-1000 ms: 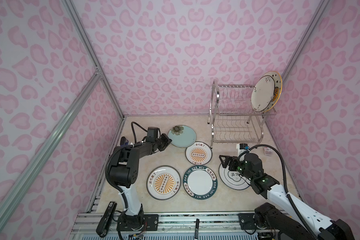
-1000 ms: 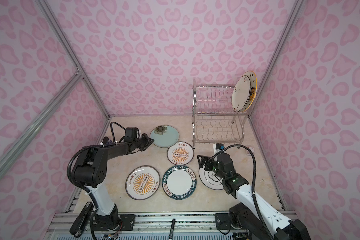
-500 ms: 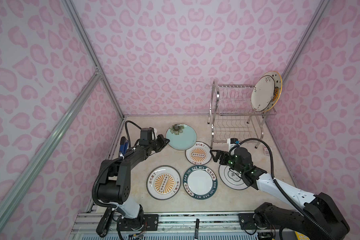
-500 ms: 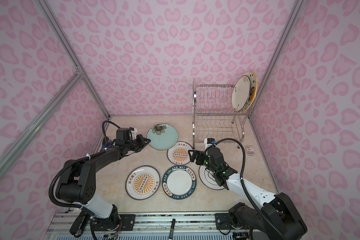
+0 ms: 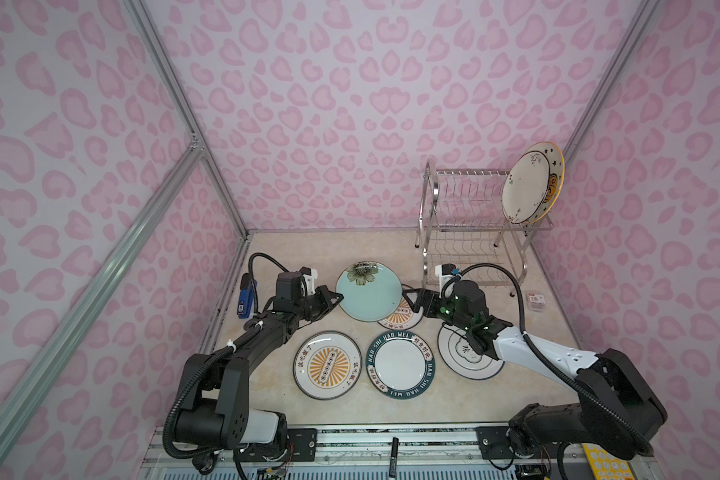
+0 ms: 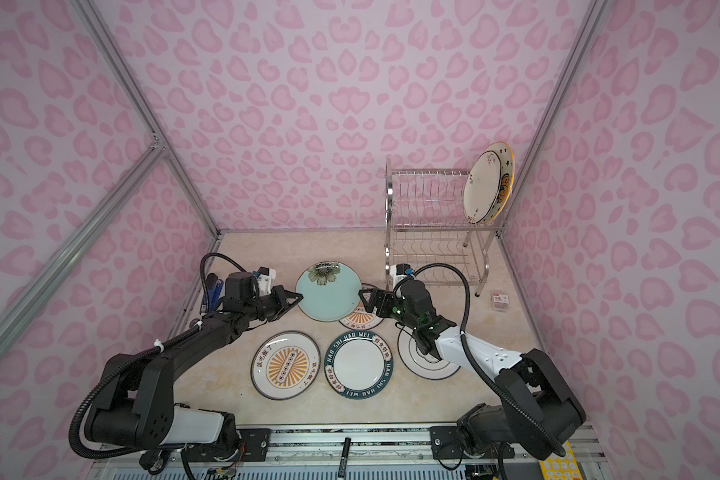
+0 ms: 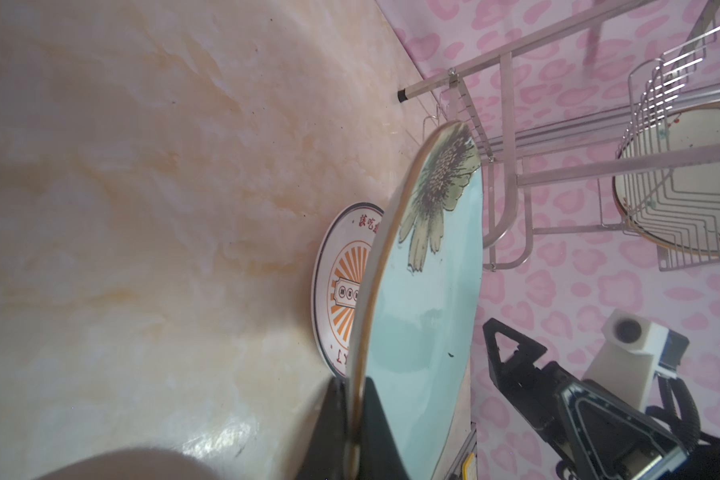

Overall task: Load the plates into the dish rack
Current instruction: 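Tilt the sunflower plate up with the left gripper while the right gripper approaches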

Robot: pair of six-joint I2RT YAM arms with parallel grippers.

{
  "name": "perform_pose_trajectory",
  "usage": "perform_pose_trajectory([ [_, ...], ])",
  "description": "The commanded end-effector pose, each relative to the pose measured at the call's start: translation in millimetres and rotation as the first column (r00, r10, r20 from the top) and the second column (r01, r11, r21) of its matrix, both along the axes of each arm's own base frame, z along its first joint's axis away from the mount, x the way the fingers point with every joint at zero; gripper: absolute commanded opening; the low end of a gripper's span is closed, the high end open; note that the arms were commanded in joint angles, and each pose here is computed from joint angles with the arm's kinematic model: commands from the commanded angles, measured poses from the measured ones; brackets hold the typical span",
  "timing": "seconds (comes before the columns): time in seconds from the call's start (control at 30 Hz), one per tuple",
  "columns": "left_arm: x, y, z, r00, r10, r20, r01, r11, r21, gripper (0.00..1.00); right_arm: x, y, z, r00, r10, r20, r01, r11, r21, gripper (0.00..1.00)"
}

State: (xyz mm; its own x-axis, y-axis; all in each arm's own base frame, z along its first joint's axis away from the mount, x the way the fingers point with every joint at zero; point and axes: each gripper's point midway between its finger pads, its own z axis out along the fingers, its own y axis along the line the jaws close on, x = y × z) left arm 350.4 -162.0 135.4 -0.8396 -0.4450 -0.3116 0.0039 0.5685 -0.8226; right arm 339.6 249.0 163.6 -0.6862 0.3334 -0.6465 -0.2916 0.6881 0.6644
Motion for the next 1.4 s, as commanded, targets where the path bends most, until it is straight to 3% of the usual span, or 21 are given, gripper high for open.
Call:
perform_pose_trajectory([
  [0.0,-0.9,-17.2,35.2,0.983,-0.085,0.161,0.093,0.995,-0.040,0.04,1.0,11.7,2.0,1.000,0.028,0.004,-0.028,0.999,0.030,0.90],
  [0.13,-7.4,-24.3,38.3,0.979,-0.106,0.173,0.112,0.993,-0.021,0.04,2.3,16.0,-3.5,0.999,0.031,-0.009,-0.030,0.999,0.027,0.86],
  [0.57,-11.8,-40.1,39.8,0.970,-0.168,0.175,0.174,0.984,-0.021,0.04,0.1,25.1,0.0,0.998,0.064,-0.006,-0.063,0.996,0.066,0.43],
  [1.03,-15.4,-48.5,44.6,0.960,-0.198,0.199,0.205,0.979,-0.015,0.04,-5.5,31.5,2.3,0.995,0.100,-0.006,-0.099,0.990,0.098,0.26],
  [1.13,-16.7,-48.9,45.3,0.958,-0.202,0.203,0.208,0.978,-0.011,0.04,-6.4,33.1,4.8,0.994,0.109,-0.003,-0.108,0.988,0.108,0.18],
  [1.23,-17.2,-48.8,45.0,0.959,-0.201,0.199,0.207,0.978,-0.010,0.04,-8.4,35.3,6.6,0.992,0.125,-0.001,-0.124,0.985,0.119,0.02],
  [1.37,-17.6,-48.4,44.6,0.961,-0.198,0.194,0.203,0.979,-0.006,0.07,-9.9,35.9,7.7,0.991,0.131,-0.001,-0.130,0.983,0.128,0.00],
])
